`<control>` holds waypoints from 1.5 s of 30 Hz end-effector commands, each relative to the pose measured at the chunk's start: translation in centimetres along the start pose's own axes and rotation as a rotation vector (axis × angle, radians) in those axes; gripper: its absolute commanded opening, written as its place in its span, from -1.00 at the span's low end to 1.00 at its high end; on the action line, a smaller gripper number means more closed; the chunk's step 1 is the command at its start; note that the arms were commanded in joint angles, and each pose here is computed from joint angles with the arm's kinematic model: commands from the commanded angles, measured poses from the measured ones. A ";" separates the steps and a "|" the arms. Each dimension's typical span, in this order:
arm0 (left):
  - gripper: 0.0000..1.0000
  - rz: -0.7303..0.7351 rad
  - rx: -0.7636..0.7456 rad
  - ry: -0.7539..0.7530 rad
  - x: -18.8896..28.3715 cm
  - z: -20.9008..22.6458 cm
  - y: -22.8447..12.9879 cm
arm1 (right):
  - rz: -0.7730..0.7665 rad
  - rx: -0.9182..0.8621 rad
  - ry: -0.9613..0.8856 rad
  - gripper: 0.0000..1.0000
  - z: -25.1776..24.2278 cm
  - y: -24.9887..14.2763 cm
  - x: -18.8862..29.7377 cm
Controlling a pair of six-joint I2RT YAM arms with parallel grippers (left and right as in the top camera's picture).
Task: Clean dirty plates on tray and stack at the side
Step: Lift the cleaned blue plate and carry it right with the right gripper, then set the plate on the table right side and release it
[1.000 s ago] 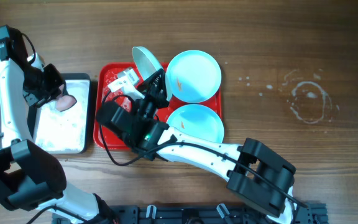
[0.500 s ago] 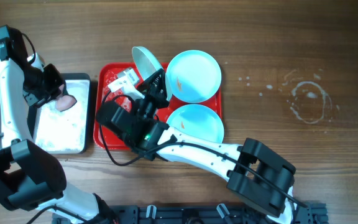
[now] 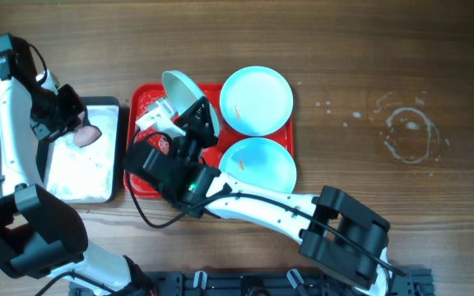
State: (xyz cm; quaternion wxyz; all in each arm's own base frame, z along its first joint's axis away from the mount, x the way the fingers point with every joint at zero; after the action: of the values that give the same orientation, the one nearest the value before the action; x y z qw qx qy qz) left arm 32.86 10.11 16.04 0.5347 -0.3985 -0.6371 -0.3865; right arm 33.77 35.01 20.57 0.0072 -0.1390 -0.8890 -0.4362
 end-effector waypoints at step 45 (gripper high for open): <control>-0.92 -0.043 -0.338 -0.072 -0.6 -14.1 -2.1 | 1.091 -1.515 -0.537 -0.92 -34.6 -45.5 -8.1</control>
State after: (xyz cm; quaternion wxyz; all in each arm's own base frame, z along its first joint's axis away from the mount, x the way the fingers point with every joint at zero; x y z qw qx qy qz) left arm 36.02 -3.47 16.26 0.4352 -0.4898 -0.5785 -0.4858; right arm 27.87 -18.47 5.89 -0.0035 -0.5719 -0.1702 -0.8025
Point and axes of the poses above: each gripper's point midway between its finger pads, its own x axis back along the fingers, its own z axis along the line the jaws close on, y = z × x, the point moved 1 cm from there along x, back along the fingers, and after that the axes turned 12 degrees about -x, right-handed, at the moved point
